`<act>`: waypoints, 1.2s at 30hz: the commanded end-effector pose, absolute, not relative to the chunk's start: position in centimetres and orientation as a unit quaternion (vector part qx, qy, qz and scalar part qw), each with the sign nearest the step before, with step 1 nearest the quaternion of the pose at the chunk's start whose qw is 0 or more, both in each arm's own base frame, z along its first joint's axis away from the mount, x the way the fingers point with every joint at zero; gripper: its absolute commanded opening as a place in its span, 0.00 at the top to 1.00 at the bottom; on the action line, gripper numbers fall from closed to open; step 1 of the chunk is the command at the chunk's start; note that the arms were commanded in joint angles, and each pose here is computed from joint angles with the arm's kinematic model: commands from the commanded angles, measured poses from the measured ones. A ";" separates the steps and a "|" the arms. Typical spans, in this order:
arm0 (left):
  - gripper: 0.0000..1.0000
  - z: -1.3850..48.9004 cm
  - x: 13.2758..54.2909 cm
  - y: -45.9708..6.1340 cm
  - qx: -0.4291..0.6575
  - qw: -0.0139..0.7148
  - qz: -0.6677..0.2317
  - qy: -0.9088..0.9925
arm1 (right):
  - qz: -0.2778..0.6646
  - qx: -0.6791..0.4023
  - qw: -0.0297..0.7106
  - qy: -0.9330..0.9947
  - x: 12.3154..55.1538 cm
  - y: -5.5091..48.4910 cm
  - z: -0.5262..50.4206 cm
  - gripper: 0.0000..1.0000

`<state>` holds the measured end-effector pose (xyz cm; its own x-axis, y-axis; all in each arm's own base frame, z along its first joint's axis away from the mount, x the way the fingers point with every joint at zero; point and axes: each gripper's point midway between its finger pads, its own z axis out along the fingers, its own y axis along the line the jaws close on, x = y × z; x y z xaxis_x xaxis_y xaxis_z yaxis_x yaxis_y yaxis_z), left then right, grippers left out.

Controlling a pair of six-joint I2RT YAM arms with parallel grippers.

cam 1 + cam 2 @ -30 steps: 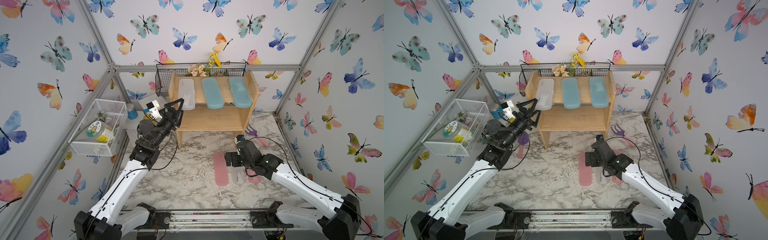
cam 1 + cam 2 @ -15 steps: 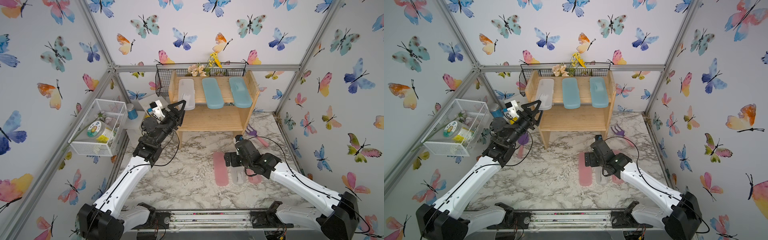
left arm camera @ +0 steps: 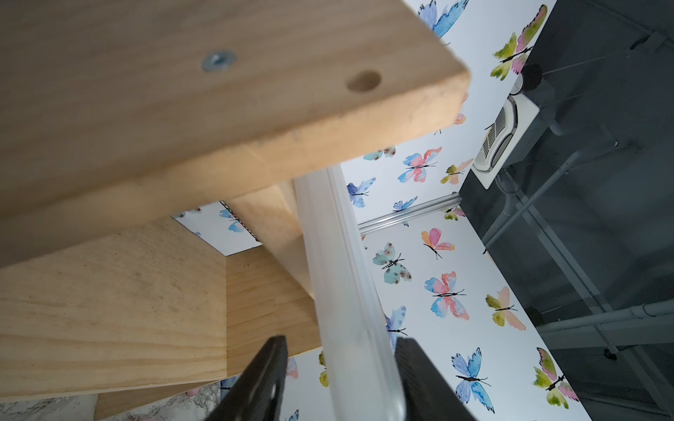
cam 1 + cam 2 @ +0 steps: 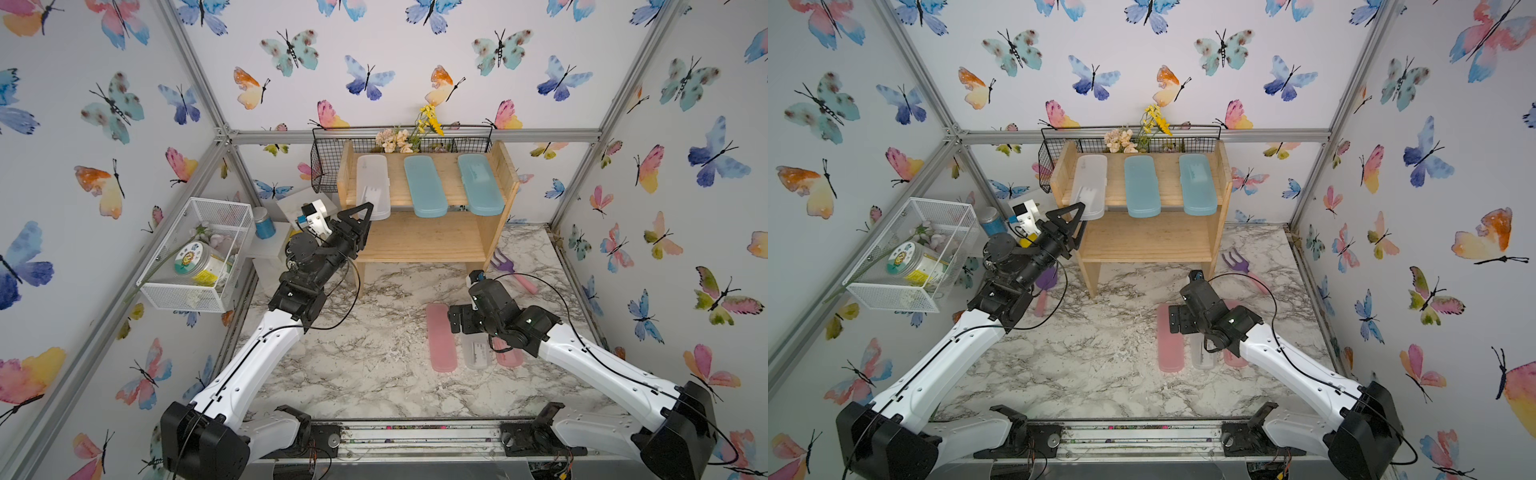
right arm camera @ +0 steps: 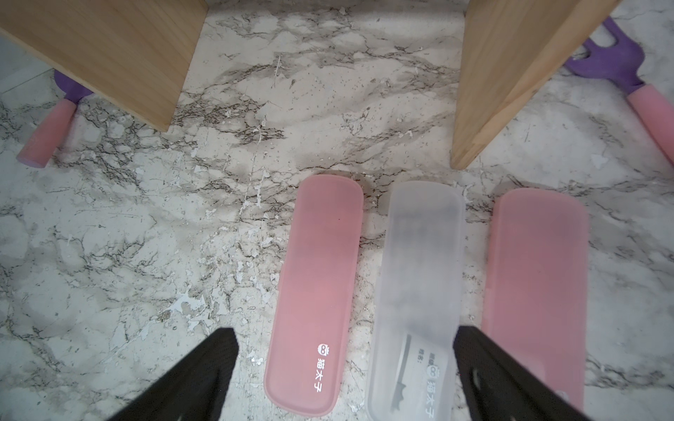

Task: Remove the pencil cases from the shelf
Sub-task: Pick up the pencil case from the shelf.

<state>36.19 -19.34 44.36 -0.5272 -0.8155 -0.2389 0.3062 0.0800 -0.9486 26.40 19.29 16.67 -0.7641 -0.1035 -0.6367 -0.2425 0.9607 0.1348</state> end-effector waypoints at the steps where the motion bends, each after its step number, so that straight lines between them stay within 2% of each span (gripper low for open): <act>1: 0.53 45.7 35.9 -19.4 -0.195 0.446 -0.650 0.584 | 0.100 -0.094 0.341 0.930 26.7 19.1 17.8 0.01; 12: 0.87 45.4 35.0 -18.8 -0.183 0.460 -0.646 0.581 | 0.101 -0.096 0.340 0.930 26.4 18.9 18.2 0.01; 18: 0.91 44.8 32.7 -19.1 -0.099 0.504 -0.600 0.613 | 0.147 -0.093 0.379 0.909 26.0 19.2 22.6 0.01; 21: 0.95 43.7 30.5 -17.9 -0.072 0.556 -0.556 0.614 | 0.189 -0.093 0.398 0.893 25.4 19.7 25.8 0.01; 30: 0.96 41.3 23.1 -13.2 -0.002 0.679 -0.443 0.585 | 0.412 -0.123 0.397 0.811 21.1 25.1 37.1 0.01; 36: 1.00 40.4 21.4 -11.5 0.014 0.710 -0.383 0.590 | 0.525 -0.166 0.374 0.746 20.3 31.3 41.8 0.01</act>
